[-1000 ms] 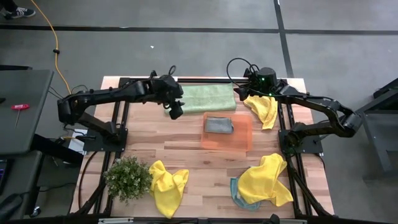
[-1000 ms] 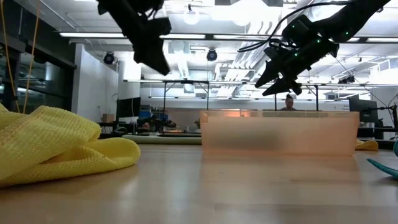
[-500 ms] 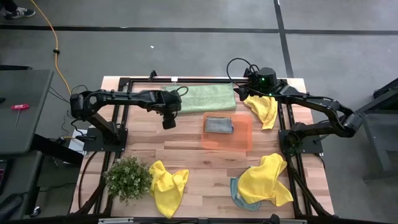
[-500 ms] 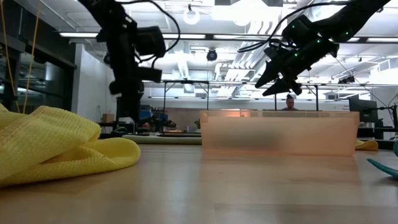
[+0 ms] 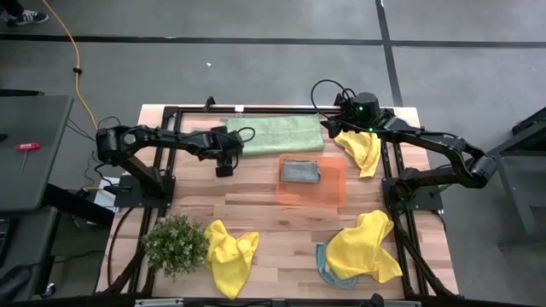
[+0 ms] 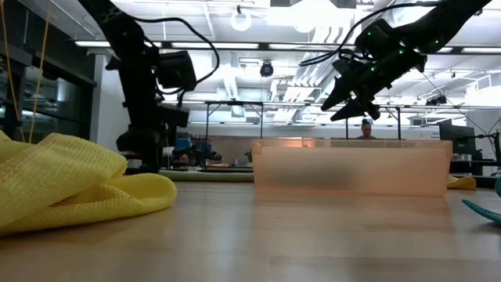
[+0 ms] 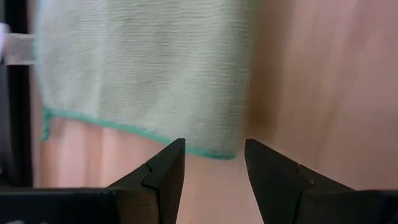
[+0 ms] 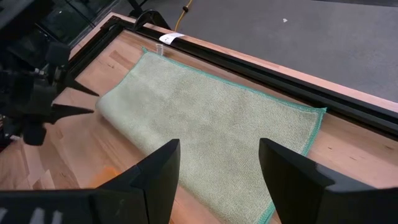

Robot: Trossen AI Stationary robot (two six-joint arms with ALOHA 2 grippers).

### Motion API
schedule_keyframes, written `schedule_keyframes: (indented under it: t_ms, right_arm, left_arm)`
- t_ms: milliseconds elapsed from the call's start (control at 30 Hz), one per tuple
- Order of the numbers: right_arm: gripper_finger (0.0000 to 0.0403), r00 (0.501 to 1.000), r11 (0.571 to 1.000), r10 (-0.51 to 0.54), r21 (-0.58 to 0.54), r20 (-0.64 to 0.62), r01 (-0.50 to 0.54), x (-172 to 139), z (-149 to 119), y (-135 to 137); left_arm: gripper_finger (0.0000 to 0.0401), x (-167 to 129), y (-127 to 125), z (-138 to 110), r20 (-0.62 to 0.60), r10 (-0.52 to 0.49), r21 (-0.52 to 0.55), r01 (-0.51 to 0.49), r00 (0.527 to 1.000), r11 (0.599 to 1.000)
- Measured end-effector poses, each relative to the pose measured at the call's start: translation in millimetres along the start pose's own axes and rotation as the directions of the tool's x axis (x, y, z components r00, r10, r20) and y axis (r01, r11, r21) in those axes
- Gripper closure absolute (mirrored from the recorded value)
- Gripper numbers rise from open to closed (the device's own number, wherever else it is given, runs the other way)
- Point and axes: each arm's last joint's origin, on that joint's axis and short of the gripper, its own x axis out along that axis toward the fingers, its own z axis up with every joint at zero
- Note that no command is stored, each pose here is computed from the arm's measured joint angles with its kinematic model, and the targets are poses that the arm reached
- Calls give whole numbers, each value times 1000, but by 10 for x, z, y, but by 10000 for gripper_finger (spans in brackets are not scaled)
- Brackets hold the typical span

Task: Fold microfiber towels
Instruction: Fold the green microfiber towel

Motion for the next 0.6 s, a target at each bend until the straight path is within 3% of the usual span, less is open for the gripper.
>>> schedule_keyframes:
  t_ms: [200,333,600]
  right_arm:
    - [192,1000,1000,0,1,0,0,0,0,0]
    - [192,1000,999,3,37,-1,-3,0,0,1]
    - [192,986,987,154,61,-61,-150,-15,25,63]
  left_arm:
    - [242,3,23,43,45,12,-12,-11,999,1000]
    - [243,43,51,7,27,-47,1,47,999,999]
    - [243,83,135,-55,22,-146,-47,147,989,988]
